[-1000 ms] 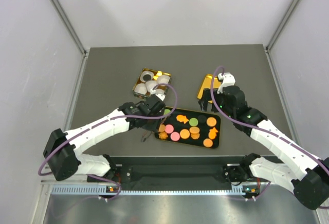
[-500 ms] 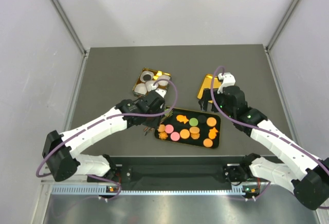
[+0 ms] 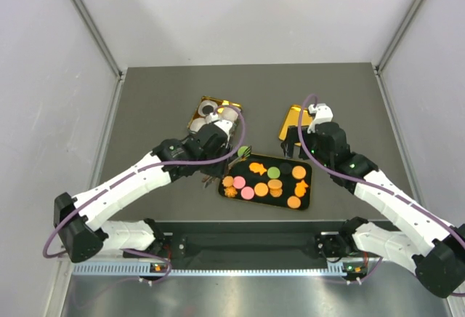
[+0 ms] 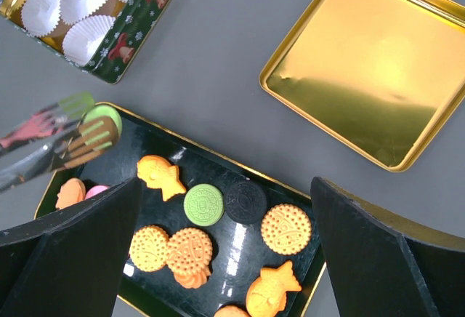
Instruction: Pack the cookies
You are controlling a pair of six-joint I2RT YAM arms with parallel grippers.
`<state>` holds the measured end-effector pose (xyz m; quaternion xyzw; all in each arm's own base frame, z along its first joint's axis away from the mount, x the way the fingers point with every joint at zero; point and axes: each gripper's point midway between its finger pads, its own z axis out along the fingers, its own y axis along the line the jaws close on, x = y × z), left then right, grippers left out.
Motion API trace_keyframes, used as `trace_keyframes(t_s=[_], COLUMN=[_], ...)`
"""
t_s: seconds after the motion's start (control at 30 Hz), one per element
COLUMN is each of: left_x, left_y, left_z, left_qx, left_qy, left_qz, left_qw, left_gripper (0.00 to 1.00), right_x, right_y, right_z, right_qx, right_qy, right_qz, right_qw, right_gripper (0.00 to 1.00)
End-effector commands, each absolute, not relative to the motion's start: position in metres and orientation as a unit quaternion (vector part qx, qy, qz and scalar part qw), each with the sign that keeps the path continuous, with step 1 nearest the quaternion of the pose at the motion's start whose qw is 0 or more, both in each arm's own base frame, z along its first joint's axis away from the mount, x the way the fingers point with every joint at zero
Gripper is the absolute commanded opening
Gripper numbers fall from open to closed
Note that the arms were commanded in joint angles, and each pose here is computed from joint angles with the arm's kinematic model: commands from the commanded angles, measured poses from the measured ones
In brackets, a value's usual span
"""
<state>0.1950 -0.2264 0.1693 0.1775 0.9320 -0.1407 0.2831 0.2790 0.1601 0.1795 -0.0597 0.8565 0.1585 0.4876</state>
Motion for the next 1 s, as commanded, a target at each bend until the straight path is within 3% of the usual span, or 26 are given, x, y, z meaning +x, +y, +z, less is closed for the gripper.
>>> trace_keyframes(t_s=[0.0,0.33,0.57,0.97], left_x=[0.209,0.284,0.346,0.385], left_y=[-0.235,-0.225,-0.225,-0.229], left_z=[0.214,0.236,0.214,0.188], left_qx=[0.171,0.098,0.053,0.038], left_qy=[0.908,0.901,0.905,0.911], left_qz=[-0.169,-0.111,-0.092,-0.093], left_qw=[0.343,0.408,0.413,0.4], left_gripper=[0.38,0.39,0.39,0.39], right_x=[0.282,0.282,0.281,0.279], right_y=[0.158,0.159,0.158,0.159], right_z=[0.192,0.19,0.191,0.19], right_qx=[-0.059,-0.059,-0.058,-0.061], right_qy=[0.843,0.844,0.842,0.843], right_qz=[0.16,0.162,0.163,0.165], right_qw=[0.51,0.508,0.511,0.509], right_gripper=[1.0,1.0,1.0,1.0])
